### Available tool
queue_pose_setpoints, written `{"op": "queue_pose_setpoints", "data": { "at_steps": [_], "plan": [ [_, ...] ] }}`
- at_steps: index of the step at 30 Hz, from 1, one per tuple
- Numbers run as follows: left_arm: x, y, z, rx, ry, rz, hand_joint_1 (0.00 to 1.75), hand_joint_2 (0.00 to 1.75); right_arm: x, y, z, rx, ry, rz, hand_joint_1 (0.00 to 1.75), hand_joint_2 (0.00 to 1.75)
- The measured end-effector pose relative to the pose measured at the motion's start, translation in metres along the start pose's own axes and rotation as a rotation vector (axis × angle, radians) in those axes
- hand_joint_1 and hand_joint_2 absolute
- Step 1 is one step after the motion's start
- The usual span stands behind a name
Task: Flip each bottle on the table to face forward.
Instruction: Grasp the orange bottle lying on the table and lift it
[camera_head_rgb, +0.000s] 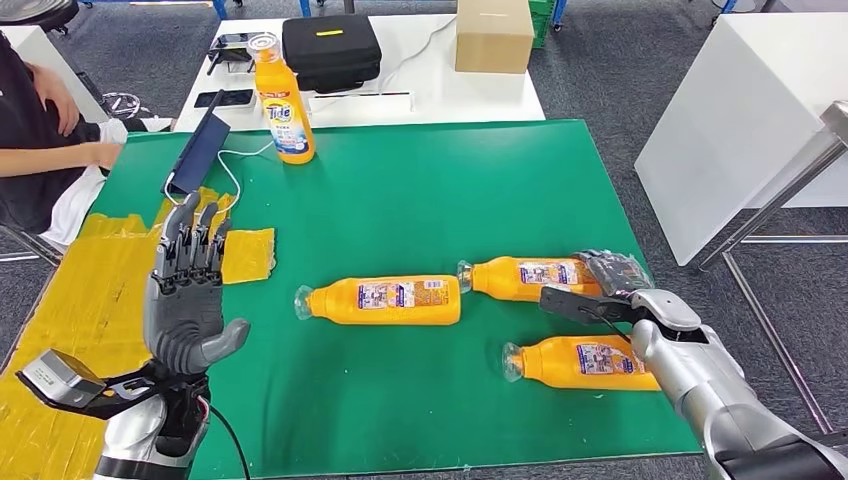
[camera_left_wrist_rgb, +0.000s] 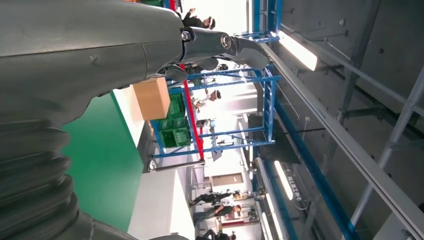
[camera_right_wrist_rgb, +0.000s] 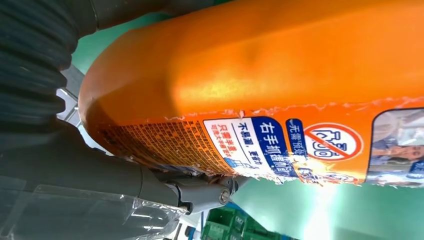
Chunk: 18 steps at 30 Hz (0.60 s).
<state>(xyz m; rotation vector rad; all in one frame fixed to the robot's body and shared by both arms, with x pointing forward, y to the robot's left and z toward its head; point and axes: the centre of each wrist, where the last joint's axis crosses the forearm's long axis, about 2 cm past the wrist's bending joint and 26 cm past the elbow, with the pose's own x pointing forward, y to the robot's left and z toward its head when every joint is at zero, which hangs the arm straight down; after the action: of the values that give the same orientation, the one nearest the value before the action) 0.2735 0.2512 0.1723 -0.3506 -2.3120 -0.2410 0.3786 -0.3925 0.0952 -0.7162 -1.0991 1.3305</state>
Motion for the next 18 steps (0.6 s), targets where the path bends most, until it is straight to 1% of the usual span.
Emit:
{"op": "queue_pose_setpoints", "data": {
  "at_steps": [9,14,18],
  "plan": [
    [-0.001,-0.003,0.002,-0.001,0.017,0.01,0.0,1.75,0.02,0.015,-0.002,-0.133,-0.02,0.012,1.75,1.75],
    [-0.001,-0.006,0.005,-0.011,0.05,0.003,0.0,1.75,0.041,0.03,0.003,-0.23,-0.06,-0.031,1.75,1.75],
    [-0.002,-0.01,0.007,-0.019,0.077,0.0,0.0,1.75,0.06,0.032,0.008,-0.316,-0.076,-0.087,1.75,1.75]
  ]
}}
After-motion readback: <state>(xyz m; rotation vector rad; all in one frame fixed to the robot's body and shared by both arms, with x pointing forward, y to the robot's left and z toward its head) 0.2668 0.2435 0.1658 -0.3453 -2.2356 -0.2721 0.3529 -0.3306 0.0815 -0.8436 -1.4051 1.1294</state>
